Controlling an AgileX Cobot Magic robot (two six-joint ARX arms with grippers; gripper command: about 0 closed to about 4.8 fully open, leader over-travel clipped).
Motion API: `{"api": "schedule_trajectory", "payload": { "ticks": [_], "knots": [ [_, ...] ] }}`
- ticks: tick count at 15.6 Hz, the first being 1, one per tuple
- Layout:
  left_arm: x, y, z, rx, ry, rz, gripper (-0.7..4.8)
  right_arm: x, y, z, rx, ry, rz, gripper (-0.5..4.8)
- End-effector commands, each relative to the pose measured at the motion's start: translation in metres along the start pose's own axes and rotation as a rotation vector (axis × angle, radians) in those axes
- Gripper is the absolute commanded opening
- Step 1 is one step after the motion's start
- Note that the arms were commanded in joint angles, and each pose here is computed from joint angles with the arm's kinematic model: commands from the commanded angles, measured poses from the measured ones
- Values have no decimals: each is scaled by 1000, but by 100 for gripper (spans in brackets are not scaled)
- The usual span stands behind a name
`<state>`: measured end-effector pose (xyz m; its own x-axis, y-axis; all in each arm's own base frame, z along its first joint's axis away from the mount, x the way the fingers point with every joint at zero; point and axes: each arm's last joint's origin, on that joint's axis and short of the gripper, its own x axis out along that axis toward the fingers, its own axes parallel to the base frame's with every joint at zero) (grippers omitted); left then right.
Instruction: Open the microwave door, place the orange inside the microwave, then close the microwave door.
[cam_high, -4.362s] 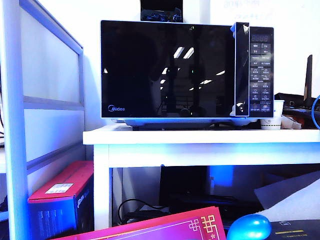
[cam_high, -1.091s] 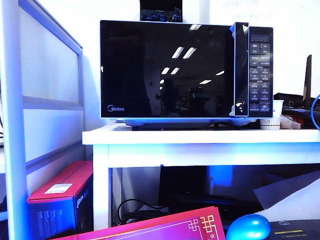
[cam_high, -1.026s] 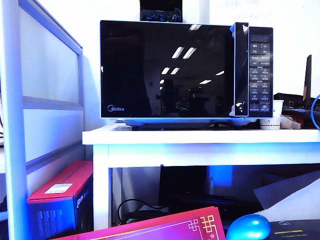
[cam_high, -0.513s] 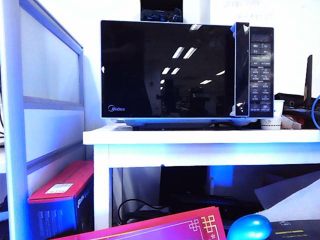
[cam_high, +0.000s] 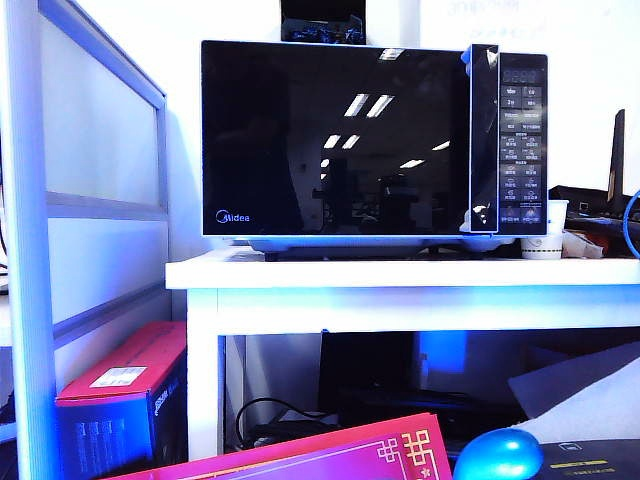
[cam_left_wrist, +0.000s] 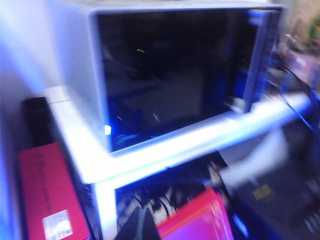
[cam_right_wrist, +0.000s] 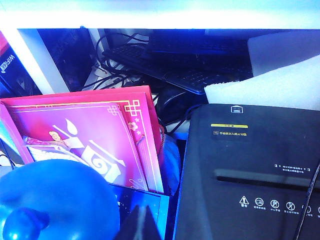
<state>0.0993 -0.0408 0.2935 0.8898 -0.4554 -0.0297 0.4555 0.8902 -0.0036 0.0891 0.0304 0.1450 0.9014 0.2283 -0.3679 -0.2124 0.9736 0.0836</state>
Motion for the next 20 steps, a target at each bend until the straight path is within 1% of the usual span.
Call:
{"api": "schedule_trajectory", "payload": {
  "ticks": [1, 3, 4, 6, 7, 8, 9, 11, 14, 20],
  "knots": [
    [-6, 5, -36, -93, -88, 53, -5, 1, 0, -1, 4, -3, 0, -1],
    [-7, 8, -64, -127, -76, 82, -5, 1, 0, -1, 4, -3, -1, -1],
    [-8, 9, -78, -128, -65, 97, -5, 1, 0, -1, 3, -3, 0, -1],
    [-7, 11, -105, -121, -78, 121, -5, 1, 0, -1, 4, -3, -1, -1],
    [-7, 12, -116, -122, -64, 127, -5, 1, 0, -1, 4, -3, -1, -1],
    [-6, 13, -129, -99, -24, 136, -5, 1, 0, -1, 4, -3, -1, -1],
    [-7, 13, -132, -63, -2, 153, -5, 1, 0, -1, 4, -3, -1, -1],
    [-8, 13, -132, -38, -3, 169, -5, 1, 0, -1, 3, -3, -1, -1],
    [-8, 13, -135, -45, 34, 168, -5, 1, 0, -1, 4, -3, -1, -1],
    [-8, 13, -135, -45, 33, 164, -5, 1, 0, -1, 4, -3, 0, -1]
  ]
}}
